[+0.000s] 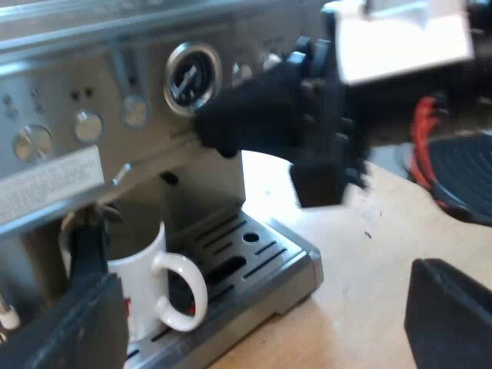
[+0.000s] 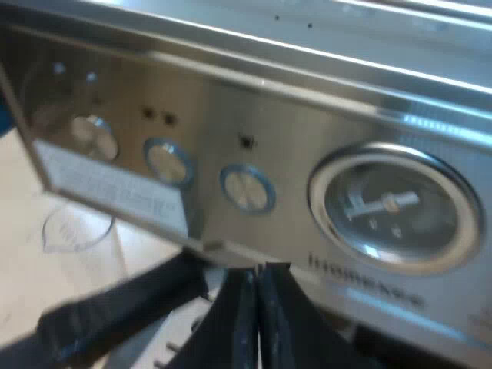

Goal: Place mug into machine

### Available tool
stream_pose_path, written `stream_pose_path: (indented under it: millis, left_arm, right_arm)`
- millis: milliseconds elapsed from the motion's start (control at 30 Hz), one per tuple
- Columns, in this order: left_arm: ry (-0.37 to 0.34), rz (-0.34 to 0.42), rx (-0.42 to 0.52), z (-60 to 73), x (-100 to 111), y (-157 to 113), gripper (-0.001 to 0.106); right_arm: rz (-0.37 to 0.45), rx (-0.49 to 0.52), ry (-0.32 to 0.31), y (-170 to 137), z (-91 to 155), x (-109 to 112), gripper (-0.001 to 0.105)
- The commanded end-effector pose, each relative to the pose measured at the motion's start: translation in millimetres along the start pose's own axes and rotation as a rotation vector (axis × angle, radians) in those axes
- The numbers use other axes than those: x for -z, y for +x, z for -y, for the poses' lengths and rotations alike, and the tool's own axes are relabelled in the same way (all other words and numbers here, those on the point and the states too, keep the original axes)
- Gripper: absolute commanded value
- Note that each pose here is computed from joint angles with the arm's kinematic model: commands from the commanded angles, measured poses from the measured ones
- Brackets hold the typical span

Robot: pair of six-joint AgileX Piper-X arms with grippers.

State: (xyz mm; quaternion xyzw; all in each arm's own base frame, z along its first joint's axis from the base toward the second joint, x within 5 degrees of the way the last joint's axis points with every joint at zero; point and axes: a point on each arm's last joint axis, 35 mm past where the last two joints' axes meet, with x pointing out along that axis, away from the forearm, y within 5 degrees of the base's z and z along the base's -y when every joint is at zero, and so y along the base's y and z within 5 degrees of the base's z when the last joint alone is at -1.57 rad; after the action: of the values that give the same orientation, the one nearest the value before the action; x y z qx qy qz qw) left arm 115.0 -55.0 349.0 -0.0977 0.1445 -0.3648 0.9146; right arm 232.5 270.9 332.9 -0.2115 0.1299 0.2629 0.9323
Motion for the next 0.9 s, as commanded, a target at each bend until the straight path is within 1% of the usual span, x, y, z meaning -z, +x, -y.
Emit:
stream_pose_path:
  millis: [33,100,233,267,300,333,367,400,433,467,500,533,567,600,667,733,833,900]
  left_arm:
    - [0.009,0.024,-0.009,3.6,-10,-5,0.085]
    - [0.006,0.017,-0.011,6.7,-15,-9,0.085]
    - [0.018,0.000,-0.012,10.4,-17,-15,0.085]
    - [0.015,-0.004,-0.013,11.0,-17,-17,0.085]
    - [0.013,-0.009,-0.014,11.3,-16,-18,0.085]
    - [0.013,-0.010,-0.014,11.7,-16,-18,0.085]
    - [0.008,-0.019,-0.015,11.6,-15,-18,0.085]
    - [0.003,-0.029,-0.017,11.4,-14,-18,0.085]
    - [0.000,-0.035,-0.018,11.2,-13,-18,0.085]
    - [-0.004,-0.043,-0.020,11.1,-12,-18,0.085]
    - [-0.005,-0.046,-0.020,11.0,-12,-18,0.085]
    - [-0.005,-0.045,-0.020,11.0,-12,-18,0.085]
    - [-0.003,-0.041,-0.019,11.3,-13,-19,0.085]
    - [-0.001,-0.037,-0.019,12.0,-14,-19,0.085]
    - [0.005,-0.025,-0.016,13.9,-19,-21,0.085]
    - [0.017,0.000,-0.012,17.0,-26,-25,0.085]
    - [0.032,0.032,-0.015,21.3,-38,-29,0.085]
    - [0.040,0.051,-0.022,23.9,-50,-31,0.085]
  right_arm:
    - [-0.006,-0.011,-0.010,-13,4,-6,0.000]
    - [-0.014,-0.022,-0.014,-25,5,-9,0.000]
    - [-0.013,-0.014,-0.013,-41,7,-11,0.000]
    - [-0.008,0.000,-0.003,-47,9,-11,0.001]
    - [-0.004,0.004,0.005,-52,9,-11,0.006]
    - [-0.001,0.005,0.008,-54,9,-11,0.008]
    - [0.001,0.006,0.023,-58,11,-10,0.014]
    - [-0.003,0.005,0.051,-62,13,-10,0.027]
    - [-0.005,0.005,0.058,-64,14,-9,0.033]
    - [-0.017,0.003,0.073,-68,15,-8,0.048]
    - [-0.027,0.011,0.070,-70,17,-8,0.061]
    - [-0.033,0.015,0.067,-71,18,-7,0.068]
    - [-0.043,0.011,0.049,-74,19,-6,0.077]
    - [-0.055,0.003,0.024,-77,20,-5,0.083]
    - [-0.077,0.002,0.008,-81,22,-3,0.083]
    - [-0.082,0.005,0.008,-86,25,-3,0.082]
    - [-0.078,0.012,0.028,-92,37,-5,0.081]
    - [-0.081,0.028,0.055,-97,54,-7,0.081]
